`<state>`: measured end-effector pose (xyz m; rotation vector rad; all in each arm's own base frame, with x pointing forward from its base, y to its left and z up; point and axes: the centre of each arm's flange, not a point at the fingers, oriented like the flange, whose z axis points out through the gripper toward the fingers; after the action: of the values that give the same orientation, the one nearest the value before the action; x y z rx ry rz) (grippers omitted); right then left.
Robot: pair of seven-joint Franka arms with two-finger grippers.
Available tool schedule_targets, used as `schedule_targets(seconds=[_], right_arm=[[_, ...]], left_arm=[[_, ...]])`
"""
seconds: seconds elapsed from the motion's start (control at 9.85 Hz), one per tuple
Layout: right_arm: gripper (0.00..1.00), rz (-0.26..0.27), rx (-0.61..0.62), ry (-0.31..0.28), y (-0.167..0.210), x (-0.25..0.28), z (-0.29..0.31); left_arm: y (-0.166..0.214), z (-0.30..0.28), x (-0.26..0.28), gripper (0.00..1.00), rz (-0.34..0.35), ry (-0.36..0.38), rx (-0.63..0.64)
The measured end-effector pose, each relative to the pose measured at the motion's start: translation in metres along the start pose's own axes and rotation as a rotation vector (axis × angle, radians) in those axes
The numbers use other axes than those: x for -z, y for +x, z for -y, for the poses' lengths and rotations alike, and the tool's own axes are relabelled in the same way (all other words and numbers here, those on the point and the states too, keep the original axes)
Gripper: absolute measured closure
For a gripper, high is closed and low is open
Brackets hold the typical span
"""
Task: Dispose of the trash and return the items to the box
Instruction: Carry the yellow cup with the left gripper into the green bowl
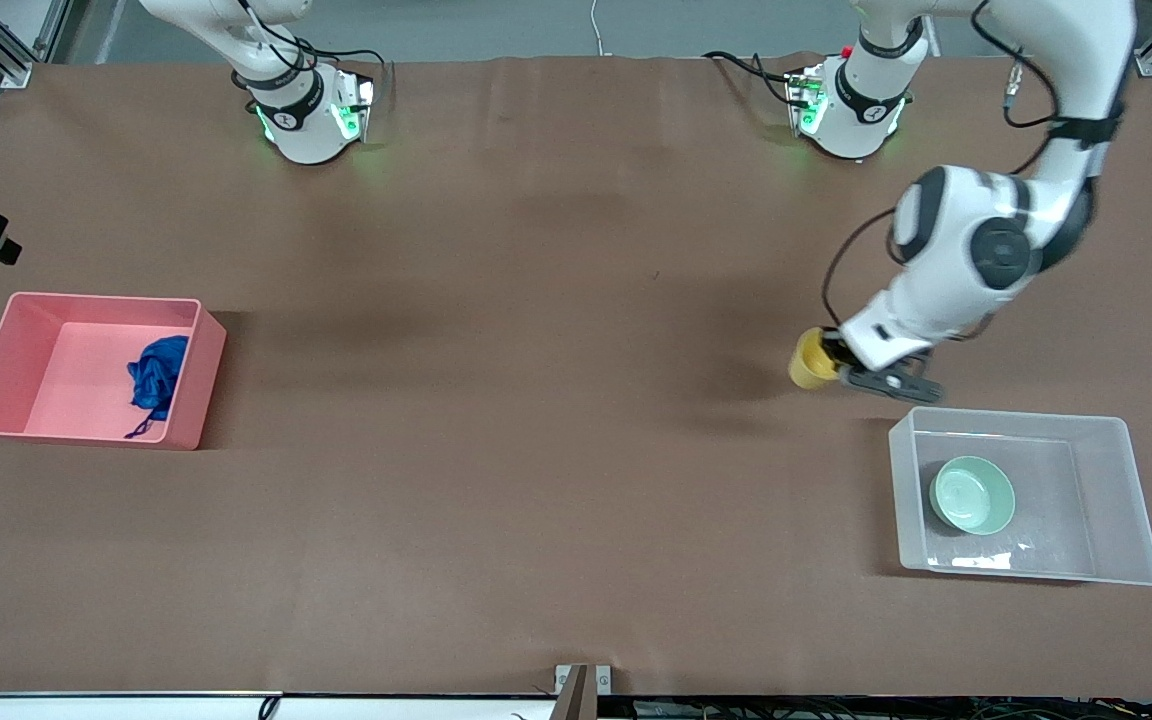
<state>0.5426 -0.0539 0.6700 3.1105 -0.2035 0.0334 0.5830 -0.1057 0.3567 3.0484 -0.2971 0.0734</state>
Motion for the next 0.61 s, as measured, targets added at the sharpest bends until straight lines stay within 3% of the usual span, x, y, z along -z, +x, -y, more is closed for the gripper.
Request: schedule_targets(seconds=[0.2, 0.61], right_arm=[[0.00, 0.000, 0.000, 0.000, 0.000, 0.000, 0.000], [0.00, 0.000, 0.000, 0.000, 0.000, 0.000, 0.000]], left_arm=[[0.047, 0.057, 0.037, 0.97, -0.077, 0.024, 0.039], [0.086, 0.179, 0.010, 0.97, 0.003, 0.033, -0.019]])
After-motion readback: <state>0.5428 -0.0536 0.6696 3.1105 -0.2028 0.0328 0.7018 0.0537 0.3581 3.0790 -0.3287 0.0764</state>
